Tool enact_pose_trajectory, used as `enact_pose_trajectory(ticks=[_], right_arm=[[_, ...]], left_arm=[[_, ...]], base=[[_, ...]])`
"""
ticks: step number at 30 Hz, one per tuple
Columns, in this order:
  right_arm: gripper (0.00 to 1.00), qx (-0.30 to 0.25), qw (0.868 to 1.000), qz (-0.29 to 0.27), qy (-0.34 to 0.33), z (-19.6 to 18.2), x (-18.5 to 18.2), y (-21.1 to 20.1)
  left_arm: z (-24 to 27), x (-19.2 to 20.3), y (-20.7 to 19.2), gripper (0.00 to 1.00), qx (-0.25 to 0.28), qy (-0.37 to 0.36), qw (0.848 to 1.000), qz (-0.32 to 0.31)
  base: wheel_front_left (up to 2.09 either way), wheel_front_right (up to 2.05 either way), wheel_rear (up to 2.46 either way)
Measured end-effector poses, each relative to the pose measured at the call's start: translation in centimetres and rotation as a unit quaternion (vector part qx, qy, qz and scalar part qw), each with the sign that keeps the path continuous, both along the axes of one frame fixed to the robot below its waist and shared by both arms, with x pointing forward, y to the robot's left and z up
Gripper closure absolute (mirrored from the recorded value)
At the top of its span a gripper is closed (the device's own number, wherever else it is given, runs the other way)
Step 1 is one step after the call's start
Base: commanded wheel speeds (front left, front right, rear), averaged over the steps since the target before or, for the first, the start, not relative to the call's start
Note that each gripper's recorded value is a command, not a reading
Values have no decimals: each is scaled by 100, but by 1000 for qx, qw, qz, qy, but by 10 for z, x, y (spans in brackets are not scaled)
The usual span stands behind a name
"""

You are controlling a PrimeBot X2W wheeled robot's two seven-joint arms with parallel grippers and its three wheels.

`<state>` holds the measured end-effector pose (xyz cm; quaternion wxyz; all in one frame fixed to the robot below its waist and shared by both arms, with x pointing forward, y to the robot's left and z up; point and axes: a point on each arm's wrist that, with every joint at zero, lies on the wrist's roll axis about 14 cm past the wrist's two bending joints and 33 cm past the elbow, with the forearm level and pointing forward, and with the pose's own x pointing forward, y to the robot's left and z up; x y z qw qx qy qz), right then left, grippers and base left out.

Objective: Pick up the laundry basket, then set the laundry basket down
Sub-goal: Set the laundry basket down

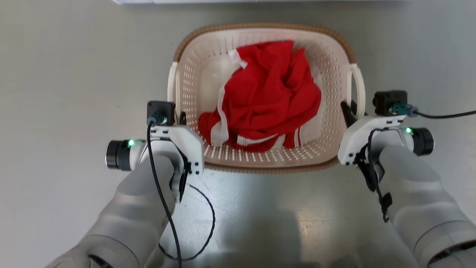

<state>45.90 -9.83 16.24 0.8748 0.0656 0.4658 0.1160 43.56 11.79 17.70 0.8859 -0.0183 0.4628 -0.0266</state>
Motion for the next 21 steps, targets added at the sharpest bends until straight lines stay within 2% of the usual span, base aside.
enact_pose_trajectory(ticks=[8,21], right_arm=[[100,-1,1000,4,-2,-19,13,3],[100,-1,1000,9,-10,-23,15,5]], left_arm=[[-15,11,3,100,5,-2,1000,2],[-15,18,5,100,13,-15,1000,-4]], base=[[0,0,0],[0,0,0]])
